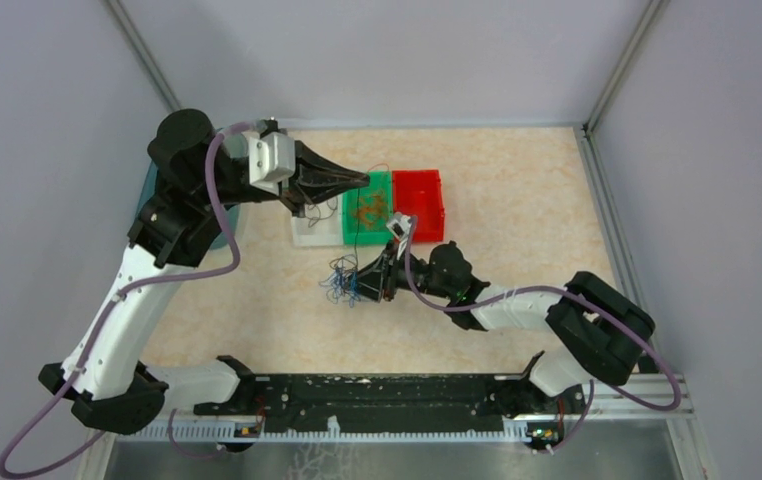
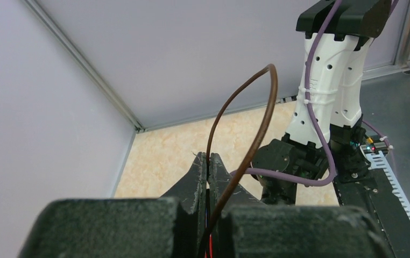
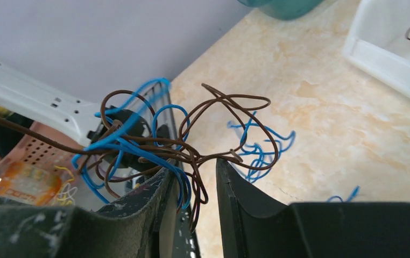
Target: Untangle the cables
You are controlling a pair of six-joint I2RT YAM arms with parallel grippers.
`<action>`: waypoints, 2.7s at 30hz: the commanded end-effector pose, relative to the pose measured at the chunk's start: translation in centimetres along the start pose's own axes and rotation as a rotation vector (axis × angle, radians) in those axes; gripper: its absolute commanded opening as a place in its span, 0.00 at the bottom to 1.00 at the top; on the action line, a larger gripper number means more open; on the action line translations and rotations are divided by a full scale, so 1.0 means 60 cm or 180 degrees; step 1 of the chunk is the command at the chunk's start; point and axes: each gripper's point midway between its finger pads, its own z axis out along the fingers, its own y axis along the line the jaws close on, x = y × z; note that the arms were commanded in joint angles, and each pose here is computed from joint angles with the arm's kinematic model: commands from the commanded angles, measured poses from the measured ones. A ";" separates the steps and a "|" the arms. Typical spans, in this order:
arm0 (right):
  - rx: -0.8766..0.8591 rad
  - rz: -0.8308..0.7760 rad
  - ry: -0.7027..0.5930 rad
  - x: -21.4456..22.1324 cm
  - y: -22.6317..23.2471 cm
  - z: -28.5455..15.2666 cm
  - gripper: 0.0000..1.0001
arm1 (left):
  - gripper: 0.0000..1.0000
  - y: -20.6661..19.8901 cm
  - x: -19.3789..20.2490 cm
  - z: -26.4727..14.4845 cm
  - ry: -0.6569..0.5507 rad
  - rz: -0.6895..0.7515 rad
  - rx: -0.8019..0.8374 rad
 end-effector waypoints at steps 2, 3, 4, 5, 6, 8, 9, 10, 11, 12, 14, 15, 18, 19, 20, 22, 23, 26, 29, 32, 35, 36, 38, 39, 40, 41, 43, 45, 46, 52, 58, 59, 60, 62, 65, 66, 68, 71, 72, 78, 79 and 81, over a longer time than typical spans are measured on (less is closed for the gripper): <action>0.0361 -0.0257 -0.0078 -0.002 -0.032 -0.010 0.32 | 0.00 0.010 -0.086 -0.006 -0.0308 0.0317 -0.0052; 0.0430 -0.0252 -0.0073 0.003 -0.041 -0.013 0.32 | 0.00 0.012 -0.096 -0.007 -0.0335 0.0368 -0.0074; 0.0518 -0.0233 -0.0072 0.010 -0.051 -0.019 0.31 | 0.00 0.015 -0.106 -0.008 -0.0363 0.0419 -0.0099; 0.0592 -0.0226 -0.0072 0.014 -0.059 -0.022 0.30 | 0.00 0.018 -0.118 -0.011 -0.0399 0.0484 -0.0128; 0.0659 -0.0215 -0.0066 0.019 -0.067 -0.026 0.30 | 0.00 0.021 -0.128 -0.013 -0.0431 0.0549 -0.0162; 0.0792 -0.0197 -0.0043 0.028 -0.082 -0.033 0.30 | 0.00 0.030 -0.150 -0.018 -0.0503 0.0709 -0.0264; 0.0865 -0.0188 -0.0030 0.033 -0.089 -0.037 0.30 | 0.00 0.034 -0.163 -0.021 -0.0546 0.0790 -0.0326; 0.0938 -0.0180 -0.0021 0.036 -0.097 -0.041 0.30 | 0.00 0.040 -0.175 -0.024 -0.0586 0.0870 -0.0392; 0.1035 -0.0166 -0.0011 0.040 -0.106 -0.046 0.30 | 0.00 0.044 -0.185 -0.028 -0.0619 0.0950 -0.0446; 0.1113 -0.0161 -0.0016 0.041 -0.113 -0.049 0.30 | 0.00 0.048 -0.196 -0.031 -0.0651 0.1045 -0.0499; 0.1228 -0.0160 0.0015 0.046 -0.123 -0.057 0.30 | 0.00 0.058 -0.219 -0.039 -0.0730 0.1215 -0.0634; 0.1256 -0.0173 0.0027 0.048 -0.125 -0.059 0.31 | 0.00 0.063 -0.231 -0.044 -0.0780 0.1303 -0.0720; 0.1423 -0.0209 0.0077 0.054 -0.135 -0.070 0.37 | 0.00 0.076 -0.273 -0.062 -0.0967 0.1598 -0.0976; 0.1490 -0.0222 0.0089 0.056 -0.139 -0.074 0.38 | 0.00 0.081 -0.284 -0.067 -0.1015 0.1680 -0.1072; 0.1556 -0.0266 0.0087 0.055 -0.142 -0.078 0.40 | 0.00 0.086 -0.297 -0.074 -0.1061 0.1777 -0.1168; 0.1625 -0.0295 0.0108 0.057 -0.143 -0.084 0.43 | 0.00 0.095 -0.320 -0.087 -0.1154 0.1952 -0.1344; 0.1658 -0.0298 0.0097 0.056 -0.144 -0.087 0.44 | 0.00 0.099 -0.330 -0.092 -0.1194 0.2013 -0.1418; 0.1699 -0.0348 0.0040 0.047 -0.141 -0.095 0.49 | 0.00 0.100 -0.347 -0.097 -0.1240 0.2119 -0.1465; 0.1766 -0.0430 0.0012 0.037 -0.140 -0.103 0.51 | 0.00 0.097 -0.368 -0.107 -0.1337 0.2273 -0.1528; 0.1893 -0.0553 -0.0029 0.027 -0.143 -0.116 0.53 | 0.00 0.107 -0.406 -0.131 -0.1528 0.2528 -0.1837; 0.1975 -0.0612 -0.0131 0.018 -0.145 -0.131 0.56 | 0.00 0.120 -0.430 -0.155 -0.1638 0.2660 -0.2149; 0.1984 -0.0623 -0.0170 0.014 -0.143 -0.135 0.57 | 0.00 0.122 -0.429 -0.156 -0.1626 0.2680 -0.2190; 0.2019 -0.0649 -0.0209 0.010 -0.143 -0.142 0.57 | 0.00 0.121 -0.430 -0.164 -0.1666 0.2756 -0.2269; 0.2040 -0.0654 -0.0214 0.008 -0.143 -0.145 0.57 | 0.00 0.121 -0.433 -0.168 -0.1691 0.2803 -0.2314; 0.2081 -0.0658 -0.0210 0.009 -0.146 -0.148 0.57 | 0.00 0.122 -0.437 -0.172 -0.1718 0.2832 -0.2361; 0.2129 -0.0646 -0.0211 0.009 -0.149 -0.152 0.57 | 0.00 0.124 -0.442 -0.176 -0.1749 0.2850 -0.2417; 0.2150 -0.0654 -0.0250 0.005 -0.148 -0.157 0.57 | 0.00 0.130 -0.446 -0.174 -0.1740 0.2788 -0.2413; 0.2015 -0.0726 -0.0362 -0.015 -0.128 -0.155 0.59 | 0.00 0.129 -0.431 -0.153 -0.1569 0.2633 -0.2179; 0.1925 -0.0776 -0.0430 -0.029 -0.114 -0.154 0.62 | 0.00 0.122 -0.420 -0.142 -0.1509 0.2569 -0.2024; 0.1273 -0.1119 -0.0518 -0.110 -0.007 -0.131 0.79 | 0.00 0.092 -0.343 -0.101 -0.1225 0.2247 -0.1457; 0.0731 -0.1327 -0.0702 -0.189 0.094 -0.121 0.83 | 0.00 0.081 -0.303 -0.085 -0.1078 0.2090 -0.1237; 0.0682 -0.1352 -0.0780 -0.207 0.109 -0.119 0.82 | 0.00 0.079 -0.300 -0.083 -0.1069 0.2065 -0.1209; 0.0644 -0.1383 -0.0840 -0.222 0.120 -0.118 0.82 | 0.00 0.077 -0.297 -0.081 -0.1053 0.2044 -0.1179; 0.0578 -0.1443 -0.0924 -0.246 0.136 -0.110 0.82 | 0.00 0.075 -0.290 -0.078 -0.1031 0.1997 -0.1127; 0.0401 -0.1564 -0.1015 -0.276 0.161 -0.089 0.82 | 0.00 0.072 -0.283 -0.074 -0.1008 0.1931 -0.1077; 0.0328 -0.1605 -0.1039 -0.284 0.170 -0.081 0.83 | 0.00 0.071 -0.281 -0.073 -0.1001 0.1913 -0.1062; 0.0186 -0.1664 -0.1083 -0.301 0.186 -0.062 0.83 | 0.00 0.070 -0.280 -0.073 -0.1000 0.1894 -0.1049; -0.0016 -0.1689 -0.1096 -0.319 0.204 -0.029 0.83 | 0.00 0.070 -0.279 -0.071 -0.1000 0.1868 -0.1038; -0.0068 -0.1665 -0.1105 -0.322 0.207 -0.020 0.83 | 0.00 0.070 -0.279 -0.071 -0.1001 0.1863 -0.1035; -0.0232 -0.1393 -0.0885 -0.276 0.183 0.021 0.76 | 0.00 0.070 -0.284 -0.072 -0.1020 0.1887 -0.1031; -0.0205 -0.1336 -0.0855 -0.265 0.172 0.023 0.74 | 0.00 0.069 -0.285 -0.072 -0.1031 0.1892 -0.1033; -0.0164 -0.1196 -0.0834 -0.246 0.154 0.026 0.69 | 0.00 0.069 -0.289 -0.072 -0.1053 0.1907 -0.1028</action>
